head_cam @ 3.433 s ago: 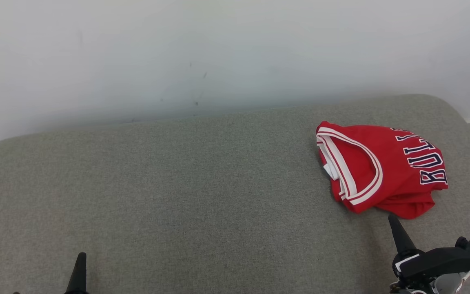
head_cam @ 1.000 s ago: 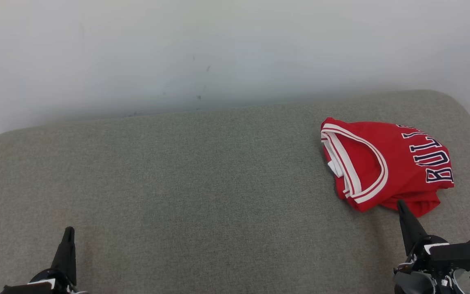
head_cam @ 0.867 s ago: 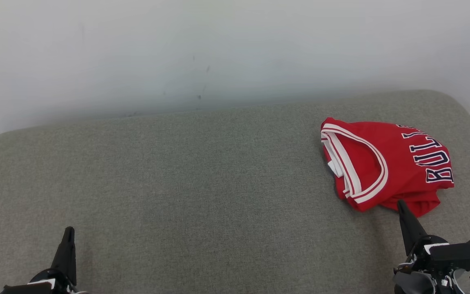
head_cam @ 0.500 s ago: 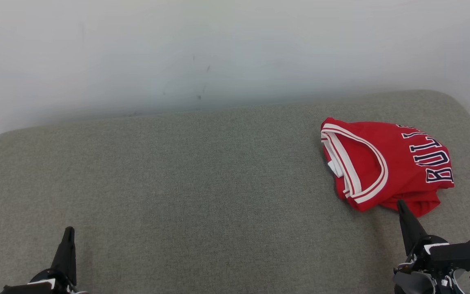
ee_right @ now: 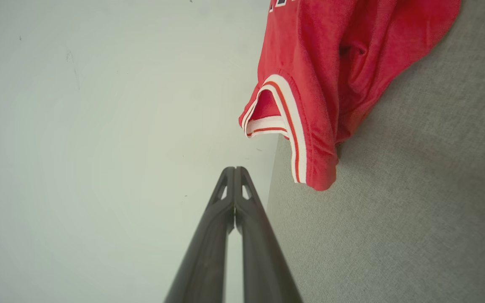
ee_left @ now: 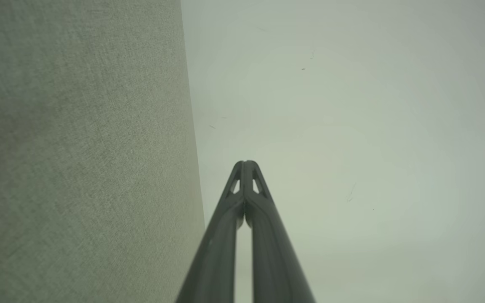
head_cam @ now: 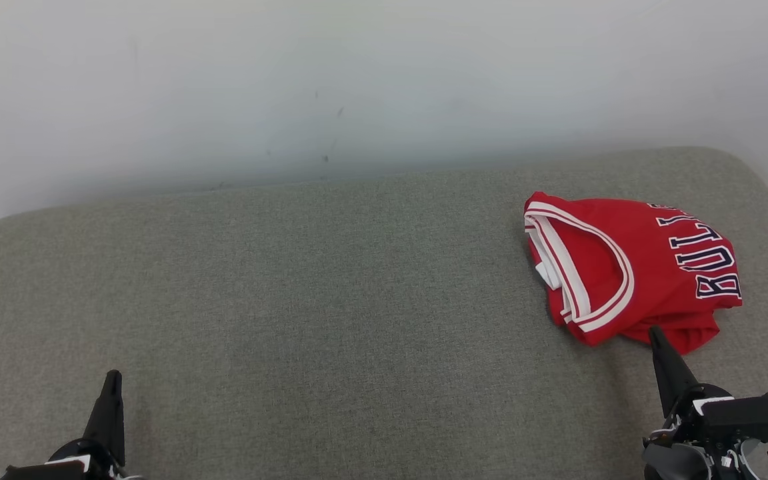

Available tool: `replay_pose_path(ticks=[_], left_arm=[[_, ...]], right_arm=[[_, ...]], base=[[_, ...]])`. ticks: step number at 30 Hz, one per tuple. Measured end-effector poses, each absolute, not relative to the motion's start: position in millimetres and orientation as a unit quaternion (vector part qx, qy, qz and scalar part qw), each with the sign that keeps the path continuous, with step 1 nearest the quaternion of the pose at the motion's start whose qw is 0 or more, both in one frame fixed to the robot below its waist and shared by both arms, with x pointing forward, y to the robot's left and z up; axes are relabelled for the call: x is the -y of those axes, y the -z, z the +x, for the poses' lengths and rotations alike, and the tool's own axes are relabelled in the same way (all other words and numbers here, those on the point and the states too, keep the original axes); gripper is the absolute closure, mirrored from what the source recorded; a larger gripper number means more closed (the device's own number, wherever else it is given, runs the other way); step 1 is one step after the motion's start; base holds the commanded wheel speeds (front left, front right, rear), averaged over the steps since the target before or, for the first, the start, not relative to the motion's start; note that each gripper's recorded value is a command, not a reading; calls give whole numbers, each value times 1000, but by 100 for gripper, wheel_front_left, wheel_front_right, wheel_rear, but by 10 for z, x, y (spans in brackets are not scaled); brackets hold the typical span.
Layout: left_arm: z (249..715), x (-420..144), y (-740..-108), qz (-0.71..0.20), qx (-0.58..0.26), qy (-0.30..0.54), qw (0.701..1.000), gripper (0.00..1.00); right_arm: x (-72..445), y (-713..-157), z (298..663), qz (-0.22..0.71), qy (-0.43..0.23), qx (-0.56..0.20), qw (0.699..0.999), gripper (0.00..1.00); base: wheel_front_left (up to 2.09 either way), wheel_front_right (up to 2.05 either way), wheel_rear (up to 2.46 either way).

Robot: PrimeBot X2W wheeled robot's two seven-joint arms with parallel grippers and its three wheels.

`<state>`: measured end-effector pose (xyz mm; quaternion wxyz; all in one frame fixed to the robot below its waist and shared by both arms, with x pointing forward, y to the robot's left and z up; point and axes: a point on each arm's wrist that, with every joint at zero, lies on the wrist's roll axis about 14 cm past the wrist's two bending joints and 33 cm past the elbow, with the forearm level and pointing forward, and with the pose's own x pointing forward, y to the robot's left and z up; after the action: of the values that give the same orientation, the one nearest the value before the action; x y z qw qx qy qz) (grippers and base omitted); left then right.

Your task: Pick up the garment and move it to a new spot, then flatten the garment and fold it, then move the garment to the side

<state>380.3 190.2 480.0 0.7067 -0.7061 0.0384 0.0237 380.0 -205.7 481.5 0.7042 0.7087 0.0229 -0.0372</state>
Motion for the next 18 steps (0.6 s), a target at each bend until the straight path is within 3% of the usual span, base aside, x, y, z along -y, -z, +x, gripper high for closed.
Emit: replay_pose_path(ticks=[18], left_arm=[[3803, -1900, -4799, -706, -38, -24, 707, 100]], right_arm=[[2057, -4814, 3800, 709, 37, -23, 704, 100]], base=[[0, 0, 0]])
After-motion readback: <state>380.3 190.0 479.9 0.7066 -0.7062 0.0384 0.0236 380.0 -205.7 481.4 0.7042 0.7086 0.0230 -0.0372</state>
